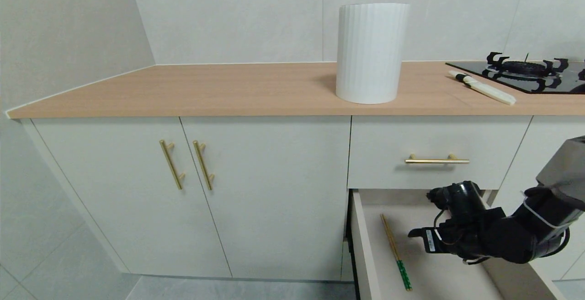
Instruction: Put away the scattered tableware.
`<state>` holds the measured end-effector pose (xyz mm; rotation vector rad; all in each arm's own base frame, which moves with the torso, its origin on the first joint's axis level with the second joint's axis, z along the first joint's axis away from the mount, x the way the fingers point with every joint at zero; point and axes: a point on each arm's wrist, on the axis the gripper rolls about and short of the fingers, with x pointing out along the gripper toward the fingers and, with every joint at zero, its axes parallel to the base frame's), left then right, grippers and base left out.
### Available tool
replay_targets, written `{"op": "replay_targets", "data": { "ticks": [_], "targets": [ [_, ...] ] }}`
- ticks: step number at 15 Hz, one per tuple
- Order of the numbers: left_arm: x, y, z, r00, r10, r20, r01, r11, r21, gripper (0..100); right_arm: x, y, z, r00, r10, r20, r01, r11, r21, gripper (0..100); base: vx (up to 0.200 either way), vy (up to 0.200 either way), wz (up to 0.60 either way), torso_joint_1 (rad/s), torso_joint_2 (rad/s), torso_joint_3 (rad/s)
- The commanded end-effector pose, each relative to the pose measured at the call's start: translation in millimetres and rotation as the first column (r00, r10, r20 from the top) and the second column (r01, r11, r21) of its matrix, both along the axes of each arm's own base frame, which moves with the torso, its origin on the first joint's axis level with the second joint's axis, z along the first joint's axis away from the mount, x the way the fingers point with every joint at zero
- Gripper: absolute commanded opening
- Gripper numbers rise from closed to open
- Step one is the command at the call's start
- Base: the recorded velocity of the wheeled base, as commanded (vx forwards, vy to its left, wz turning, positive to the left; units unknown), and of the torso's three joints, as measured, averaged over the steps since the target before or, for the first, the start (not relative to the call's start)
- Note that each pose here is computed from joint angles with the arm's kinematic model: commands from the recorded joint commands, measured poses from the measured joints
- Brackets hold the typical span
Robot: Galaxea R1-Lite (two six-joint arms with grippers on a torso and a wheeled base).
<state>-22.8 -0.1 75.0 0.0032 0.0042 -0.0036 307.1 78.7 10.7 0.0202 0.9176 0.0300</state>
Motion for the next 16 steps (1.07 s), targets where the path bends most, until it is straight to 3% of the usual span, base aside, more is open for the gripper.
{"op": "replay_targets", "data": {
  "ticks": [1,16],
  "targets": [
    [0.0,0.0,0.0,1.000,0.001,0.000,-0.001,1.000,0.000,100,1.8,-1.6,-23.2,0.998,-0.005,-0.067,0.004,1.000,-0.015,0,0.000,0.000,0.00,0.000,0.00,0.000],
    [0.0,0.0,0.0,1.000,0.001,0.000,-0.001,1.000,0.000,100,8.6,-7.0,-58.7,0.996,-0.019,-0.088,0.017,1.000,-0.024,0,0.000,0.000,0.00,0.000,0.00,0.000]
  ]
}}
